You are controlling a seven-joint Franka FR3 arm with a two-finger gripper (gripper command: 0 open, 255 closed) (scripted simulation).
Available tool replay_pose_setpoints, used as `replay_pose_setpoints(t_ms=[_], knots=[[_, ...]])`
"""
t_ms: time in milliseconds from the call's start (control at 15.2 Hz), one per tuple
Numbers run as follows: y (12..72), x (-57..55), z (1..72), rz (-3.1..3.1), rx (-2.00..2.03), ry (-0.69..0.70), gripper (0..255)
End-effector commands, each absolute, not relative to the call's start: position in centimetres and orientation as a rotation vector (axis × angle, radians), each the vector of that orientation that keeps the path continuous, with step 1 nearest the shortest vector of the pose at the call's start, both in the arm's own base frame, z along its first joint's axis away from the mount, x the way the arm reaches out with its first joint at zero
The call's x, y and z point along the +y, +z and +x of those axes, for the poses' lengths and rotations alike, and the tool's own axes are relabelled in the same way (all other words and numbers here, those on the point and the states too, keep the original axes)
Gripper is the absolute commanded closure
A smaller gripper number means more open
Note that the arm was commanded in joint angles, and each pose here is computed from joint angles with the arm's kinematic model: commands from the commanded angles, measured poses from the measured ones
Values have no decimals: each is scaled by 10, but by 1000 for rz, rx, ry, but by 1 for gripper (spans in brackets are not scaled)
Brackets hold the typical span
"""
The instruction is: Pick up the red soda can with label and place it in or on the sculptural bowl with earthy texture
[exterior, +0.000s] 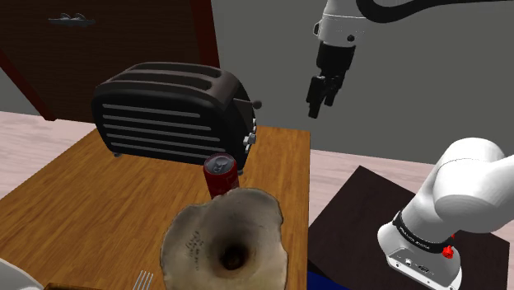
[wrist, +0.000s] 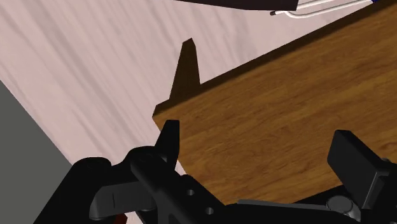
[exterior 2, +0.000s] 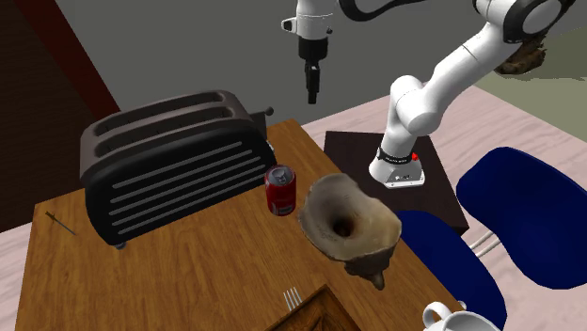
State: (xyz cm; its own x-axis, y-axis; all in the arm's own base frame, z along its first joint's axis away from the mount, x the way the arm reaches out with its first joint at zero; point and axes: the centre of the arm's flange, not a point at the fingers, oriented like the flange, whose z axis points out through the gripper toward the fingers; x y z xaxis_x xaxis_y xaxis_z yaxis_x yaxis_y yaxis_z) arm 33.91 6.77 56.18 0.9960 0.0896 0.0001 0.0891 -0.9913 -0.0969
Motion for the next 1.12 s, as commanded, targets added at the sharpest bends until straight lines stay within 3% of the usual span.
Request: replay_pose_setpoints(t_ms=[0, 1056], knots=[[562, 98, 344, -3048, -158, 5, 0], [559, 315, 381, -3098, -331, 0, 0]])
